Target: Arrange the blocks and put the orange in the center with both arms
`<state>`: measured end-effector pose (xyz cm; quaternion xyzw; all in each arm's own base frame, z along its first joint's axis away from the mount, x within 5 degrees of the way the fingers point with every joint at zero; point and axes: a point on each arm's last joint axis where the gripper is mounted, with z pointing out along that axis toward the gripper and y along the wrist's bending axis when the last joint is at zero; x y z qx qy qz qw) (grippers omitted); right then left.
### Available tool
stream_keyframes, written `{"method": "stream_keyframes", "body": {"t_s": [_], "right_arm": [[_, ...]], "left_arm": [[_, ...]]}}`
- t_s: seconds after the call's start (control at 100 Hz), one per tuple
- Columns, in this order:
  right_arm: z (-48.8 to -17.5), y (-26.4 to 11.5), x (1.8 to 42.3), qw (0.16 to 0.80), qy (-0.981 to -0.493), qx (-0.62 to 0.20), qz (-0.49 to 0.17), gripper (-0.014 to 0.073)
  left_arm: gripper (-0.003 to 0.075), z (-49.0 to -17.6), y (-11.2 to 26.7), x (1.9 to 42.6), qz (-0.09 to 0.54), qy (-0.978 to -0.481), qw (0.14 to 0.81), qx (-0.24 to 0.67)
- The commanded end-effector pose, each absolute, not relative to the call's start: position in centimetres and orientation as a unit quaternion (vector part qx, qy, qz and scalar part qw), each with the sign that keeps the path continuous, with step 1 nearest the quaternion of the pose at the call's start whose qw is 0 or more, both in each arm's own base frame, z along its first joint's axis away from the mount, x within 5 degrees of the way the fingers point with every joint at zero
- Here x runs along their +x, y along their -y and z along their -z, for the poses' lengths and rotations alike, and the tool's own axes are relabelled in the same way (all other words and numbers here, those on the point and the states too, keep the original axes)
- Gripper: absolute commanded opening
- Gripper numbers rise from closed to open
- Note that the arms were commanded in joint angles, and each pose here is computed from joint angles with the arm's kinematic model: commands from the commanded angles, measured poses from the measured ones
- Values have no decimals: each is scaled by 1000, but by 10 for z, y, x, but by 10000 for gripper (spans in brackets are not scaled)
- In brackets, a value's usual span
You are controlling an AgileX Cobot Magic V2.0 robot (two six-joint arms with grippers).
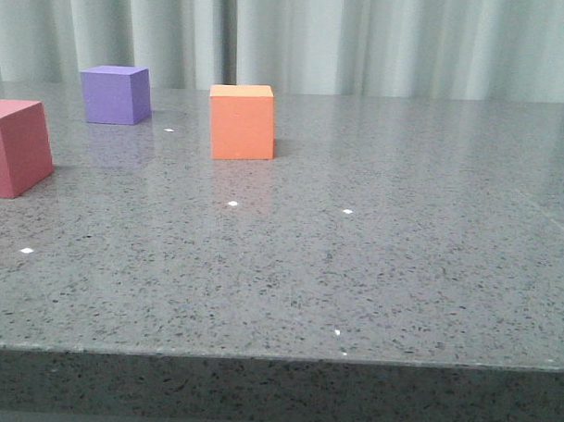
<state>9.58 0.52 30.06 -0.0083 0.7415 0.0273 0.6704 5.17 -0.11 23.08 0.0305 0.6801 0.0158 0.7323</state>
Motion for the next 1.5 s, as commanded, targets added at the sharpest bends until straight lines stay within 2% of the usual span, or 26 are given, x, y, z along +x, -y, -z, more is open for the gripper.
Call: {"method": "stream_keyframes", "body": {"t_s": [0.0,0.23,0.41,0.51,0.73,1.1,1.17,1.21,1.26,1.36,1.41,1.46,1.49], "right_arm": [[-314,-6,96,702,-712,-19,-24,-68],[-314,-6,96,702,-712,-19,-24,-68],[-314,-6,96,702,-712,-19,-24,-68],[-314,-6,96,702,-712,-19,-24,-68],[-314,-6,96,702,-712,-19,-24,-68],[-314,-6,96,702,-712,-19,-24,-68],[-314,-6,96,702,-712,-19,-24,-68],[-314,-6,96,702,-712,-19,-24,-68],[-314,-6,96,702,-712,-19,-24,-68],[-314,-6,96,702,-712,-19,-24,-68],[-314,-6,96,702,-712,-19,-24,-68],[-314,-6,96,702,-712,-19,-24,-68],[-314,-6,96,702,-712,-19,-24,-68]], "left_arm": [[-20,-275,1,42,-12,-639,769,26],[-20,-344,0,42,-19,-687,726,27],[-20,-377,-2,59,-30,-771,635,29],[-20,-392,-2,71,-33,-803,595,28],[-20,-397,-3,98,-38,-848,527,29],[-11,-394,-3,107,-40,-857,512,31],[50,-393,-3,107,-40,-858,510,31],[116,-393,-3,106,-40,-860,508,31],[221,-392,-3,106,-40,-861,506,30],[507,-392,-3,106,-40,-862,504,30],[618,-392,-3,106,-40,-862,504,30],[690,-392,-3,106,-38,-863,504,30],[705,-392,-2,106,-33,-863,503,29]]}}
